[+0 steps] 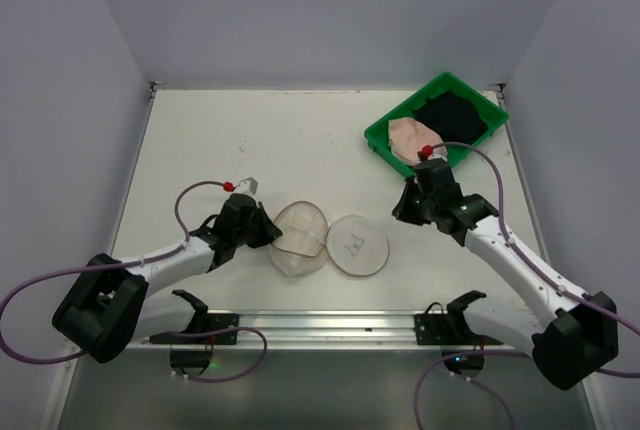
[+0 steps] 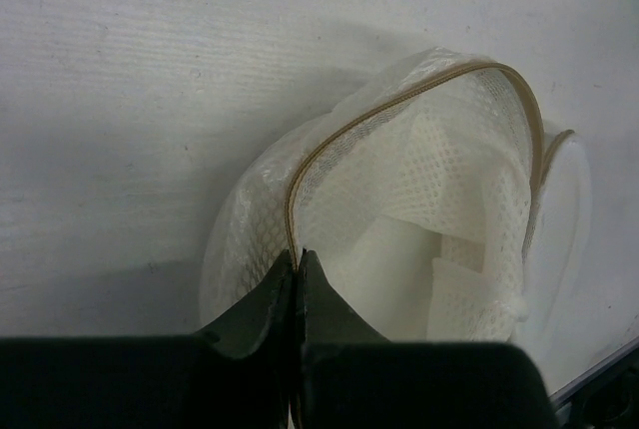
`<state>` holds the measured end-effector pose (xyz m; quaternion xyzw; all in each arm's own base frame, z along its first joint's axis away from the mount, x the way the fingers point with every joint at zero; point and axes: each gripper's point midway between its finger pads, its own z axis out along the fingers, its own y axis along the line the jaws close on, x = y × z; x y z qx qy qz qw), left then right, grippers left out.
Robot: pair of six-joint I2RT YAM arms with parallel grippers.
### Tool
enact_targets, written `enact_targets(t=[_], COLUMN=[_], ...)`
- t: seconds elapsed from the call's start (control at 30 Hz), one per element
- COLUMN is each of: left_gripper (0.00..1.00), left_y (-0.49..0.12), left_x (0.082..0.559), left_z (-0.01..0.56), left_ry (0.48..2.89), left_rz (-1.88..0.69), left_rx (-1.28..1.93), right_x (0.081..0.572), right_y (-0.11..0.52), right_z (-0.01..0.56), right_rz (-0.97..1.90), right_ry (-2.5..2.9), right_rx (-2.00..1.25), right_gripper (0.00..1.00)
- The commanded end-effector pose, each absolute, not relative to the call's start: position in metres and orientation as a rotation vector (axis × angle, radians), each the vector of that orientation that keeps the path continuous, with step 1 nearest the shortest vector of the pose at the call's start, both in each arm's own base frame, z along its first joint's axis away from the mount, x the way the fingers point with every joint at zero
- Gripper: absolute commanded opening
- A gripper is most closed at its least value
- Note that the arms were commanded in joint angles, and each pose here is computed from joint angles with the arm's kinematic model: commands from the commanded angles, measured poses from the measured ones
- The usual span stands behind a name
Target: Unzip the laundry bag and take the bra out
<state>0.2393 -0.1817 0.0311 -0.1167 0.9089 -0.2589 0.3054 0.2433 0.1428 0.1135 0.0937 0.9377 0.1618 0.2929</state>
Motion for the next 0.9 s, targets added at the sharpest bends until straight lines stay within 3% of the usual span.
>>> enact_targets(t=[0.0,0.17,0.3,0.33,0.43,0.53,0.63,0.87], left_gripper=[0.0,0.0,0.0,0.0,0.0,0.0,0.0,0.0], left_y=[-0.192,-0.192,-0.19,-0.188,-0.183,-0.175,-0.168,-0.163], left_x=[0.255,0.256,0.255,0.255,0.255,0.257,0.257,0.256], left_z=[0.047,0.052,0.053,0.054,0.054,0.053,0.049,0.047], left_ry=[2.338,2.32,2.319,2.314,2.317,2.301,2.304,2.307], left_rz=[-0.732,-0.747,-0.732,-0.725,-0.696,-0.654,-0.61,-0.583], left_rx=[-0.274,-0.275,-0.282,-0.28,-0.3,-0.343,-0.369,-0.382], right_x=[0.251,0.248,0.242,0.242,0.233,0.224,0.218,0.213], right_y=[0.135,0.173,0.181,0.18,0.17,0.16,0.157,0.163], right_z=[0.166,0.204,0.183,0.175,0.135,0.1,0.076,0.035], right_rz=[0.392,0.571,0.555,0.546,0.488,0.405,0.367,0.345], right_ry=[2.393,2.327,2.416,2.427,2.503,2.577,2.641,2.746], right_rx=[0.197,0.072,0.05,0.07,0.14,0.189,0.212,0.242], right_gripper=[0.0,0.0,0.0,0.13,0.34,0.46,0.52,0.52])
